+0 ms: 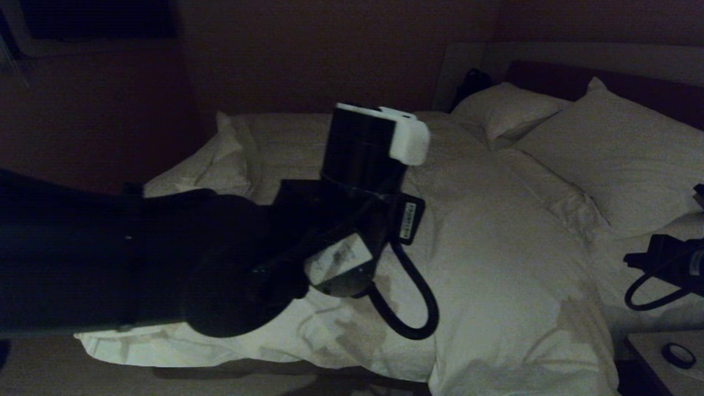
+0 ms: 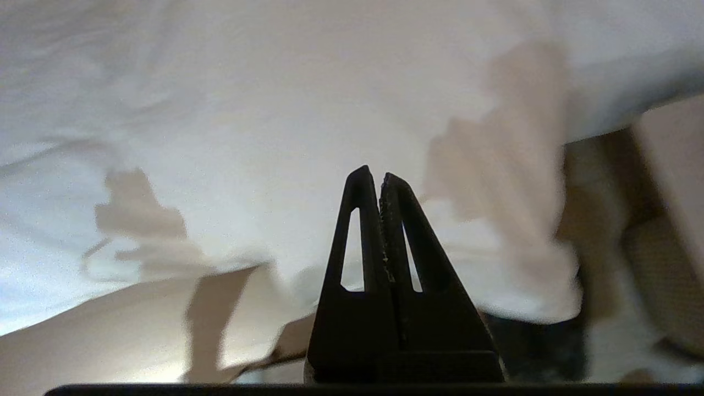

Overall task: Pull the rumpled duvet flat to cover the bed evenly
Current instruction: Hold the folded corner of the quilt

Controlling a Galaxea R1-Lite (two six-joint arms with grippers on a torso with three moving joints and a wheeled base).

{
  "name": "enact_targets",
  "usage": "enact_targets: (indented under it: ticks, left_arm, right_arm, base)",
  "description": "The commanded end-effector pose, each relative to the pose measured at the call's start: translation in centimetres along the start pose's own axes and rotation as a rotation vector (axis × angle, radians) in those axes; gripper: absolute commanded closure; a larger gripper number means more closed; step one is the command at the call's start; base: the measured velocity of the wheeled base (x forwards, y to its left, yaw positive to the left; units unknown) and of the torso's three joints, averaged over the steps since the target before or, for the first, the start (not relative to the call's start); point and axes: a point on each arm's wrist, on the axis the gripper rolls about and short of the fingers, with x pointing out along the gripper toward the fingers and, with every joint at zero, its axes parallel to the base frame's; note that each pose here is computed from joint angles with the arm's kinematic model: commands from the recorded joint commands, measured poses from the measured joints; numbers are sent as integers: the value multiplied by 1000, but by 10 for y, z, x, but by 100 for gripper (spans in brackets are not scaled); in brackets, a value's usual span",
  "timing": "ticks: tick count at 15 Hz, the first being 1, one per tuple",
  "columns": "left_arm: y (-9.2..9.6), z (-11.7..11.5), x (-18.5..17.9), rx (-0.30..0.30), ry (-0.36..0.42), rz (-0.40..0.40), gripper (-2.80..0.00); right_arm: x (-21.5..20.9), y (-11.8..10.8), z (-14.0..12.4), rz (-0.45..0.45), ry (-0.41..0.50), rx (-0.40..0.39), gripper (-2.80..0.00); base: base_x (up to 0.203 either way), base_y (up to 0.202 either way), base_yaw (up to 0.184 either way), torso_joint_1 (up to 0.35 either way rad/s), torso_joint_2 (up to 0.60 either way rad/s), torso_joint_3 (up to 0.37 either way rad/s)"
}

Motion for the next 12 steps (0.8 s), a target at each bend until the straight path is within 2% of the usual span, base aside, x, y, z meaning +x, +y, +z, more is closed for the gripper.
enact_targets:
  ticks: [1,3,5,6,8,12]
  left_arm:
    - [50,8,-23,-26,-19,90,0]
    - [90,12,-42,-41,-39,171,0]
    - [119,13,-63,-45,-55,230,0]
    - [129,12,-73,-45,-62,251,0]
    - [148,13,-101,-59,-103,289,0]
    - [179,2,-159,-97,-172,361,0]
  right_arm:
    - [-22,3,-14,20,107,88,0]
    - [-42,6,-18,92,92,77,0]
    - [-57,10,-23,176,97,65,0]
    - [-63,13,-26,205,109,53,0]
    - [-82,17,-31,243,75,29,0]
    - [-131,19,-44,317,-85,-38,0]
  base:
    - [0,0,0,0,0,0]
    - [0,0,0,0,0,0]
    - [0,0,0,0,0,0]
    - [0,0,0,0,0,0]
    - [0,0,0,0,0,0]
    - [0,0,0,0,0,0]
